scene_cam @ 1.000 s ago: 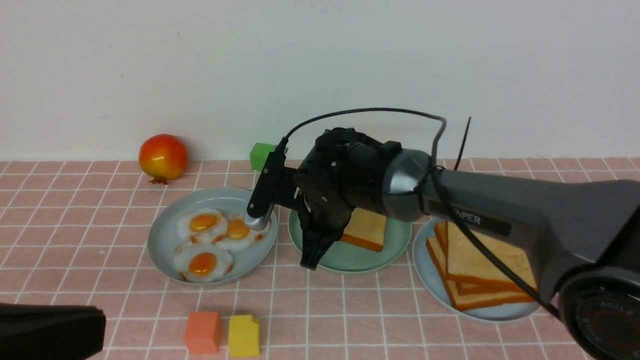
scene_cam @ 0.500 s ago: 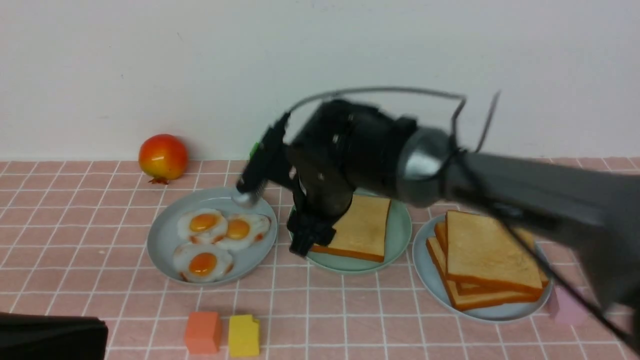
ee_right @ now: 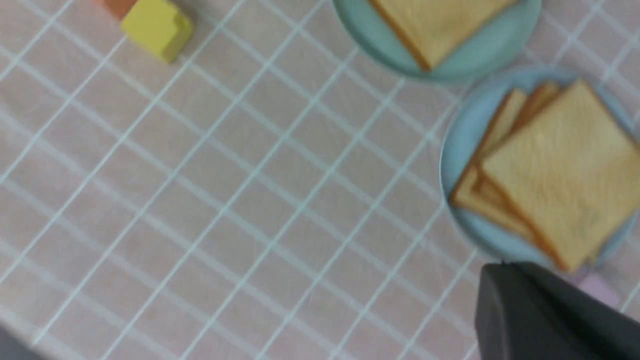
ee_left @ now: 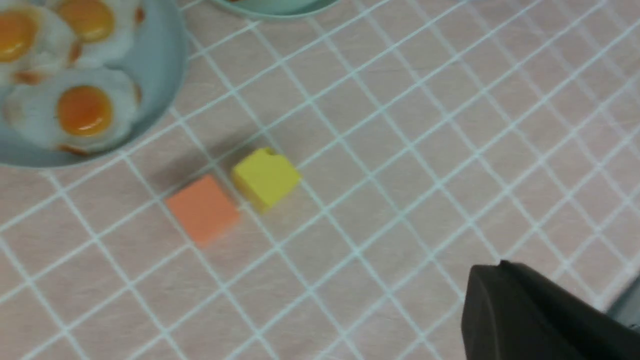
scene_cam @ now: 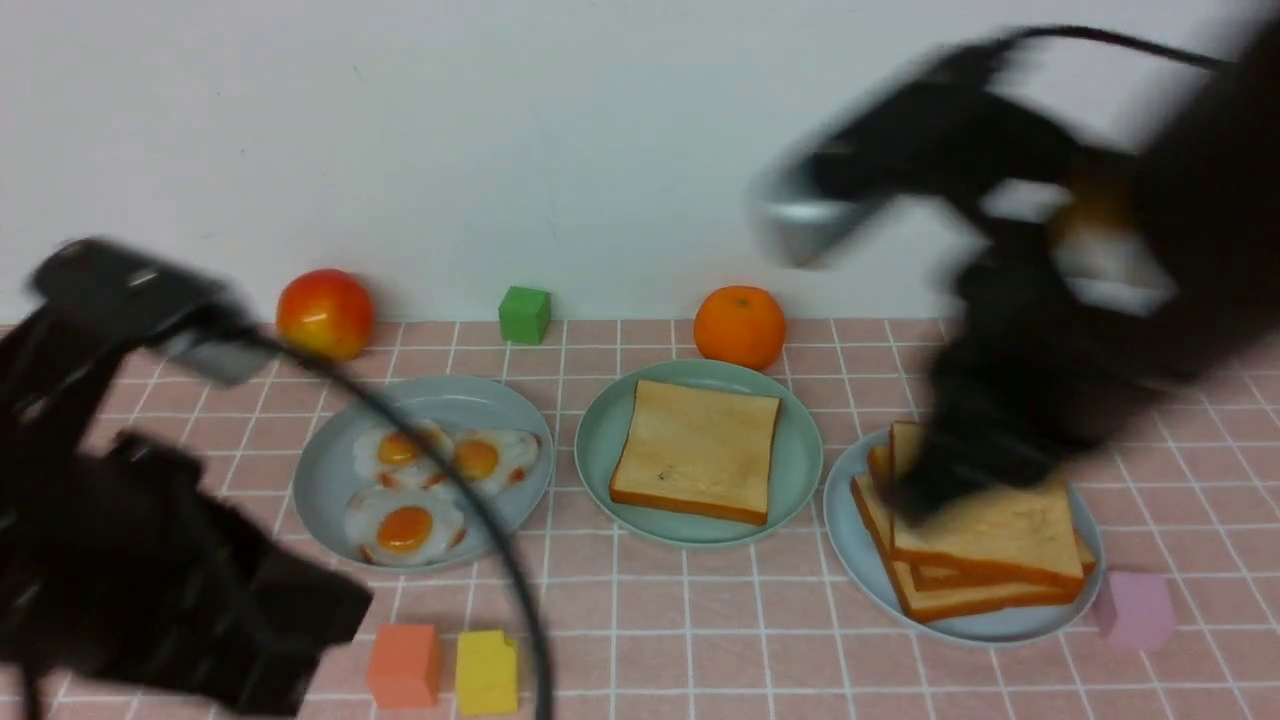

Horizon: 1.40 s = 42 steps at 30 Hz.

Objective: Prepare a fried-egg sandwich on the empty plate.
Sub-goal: Grab a fried egg with your left arm

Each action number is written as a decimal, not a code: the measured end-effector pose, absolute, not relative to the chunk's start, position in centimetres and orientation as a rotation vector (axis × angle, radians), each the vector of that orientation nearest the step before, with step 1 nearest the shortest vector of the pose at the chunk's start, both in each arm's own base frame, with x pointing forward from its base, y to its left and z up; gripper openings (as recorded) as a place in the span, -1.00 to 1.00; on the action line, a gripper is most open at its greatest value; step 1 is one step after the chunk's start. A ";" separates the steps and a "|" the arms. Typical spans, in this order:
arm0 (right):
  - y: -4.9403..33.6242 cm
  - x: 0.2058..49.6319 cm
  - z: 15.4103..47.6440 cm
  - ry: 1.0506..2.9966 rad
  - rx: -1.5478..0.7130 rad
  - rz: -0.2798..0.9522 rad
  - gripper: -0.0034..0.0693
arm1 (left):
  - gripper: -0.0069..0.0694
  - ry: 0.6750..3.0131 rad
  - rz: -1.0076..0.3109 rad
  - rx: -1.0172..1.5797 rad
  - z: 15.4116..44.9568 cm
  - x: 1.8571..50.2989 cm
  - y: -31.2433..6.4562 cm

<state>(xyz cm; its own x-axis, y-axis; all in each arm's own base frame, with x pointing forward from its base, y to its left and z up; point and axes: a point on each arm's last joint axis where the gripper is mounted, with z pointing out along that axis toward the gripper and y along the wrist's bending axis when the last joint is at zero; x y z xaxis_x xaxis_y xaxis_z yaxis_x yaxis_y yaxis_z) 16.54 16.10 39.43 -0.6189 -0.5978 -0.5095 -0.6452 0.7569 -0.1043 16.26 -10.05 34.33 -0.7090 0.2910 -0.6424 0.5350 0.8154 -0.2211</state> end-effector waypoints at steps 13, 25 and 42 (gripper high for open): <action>6.9 7.0 39.1 2.307 -0.743 0.402 -0.88 | -0.79 2.569 -0.247 0.630 27.5 29.0 -12.5; 6.4 6.5 39.0 2.286 -0.761 0.410 -0.87 | -0.10 2.544 -0.042 0.807 23.0 37.9 -11.4; 6.9 6.4 39.3 2.264 -0.759 0.487 -0.86 | 0.17 2.450 0.167 1.040 17.2 40.8 -11.3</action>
<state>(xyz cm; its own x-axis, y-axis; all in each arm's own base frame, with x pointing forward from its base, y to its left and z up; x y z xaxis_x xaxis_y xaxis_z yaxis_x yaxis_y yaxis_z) 6.38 6.90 39.28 -0.5909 -0.3802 -0.7115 -0.6390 0.7589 0.1252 40.79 -11.27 17.24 -0.6020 0.7053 -0.3743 0.6480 0.7055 0.2870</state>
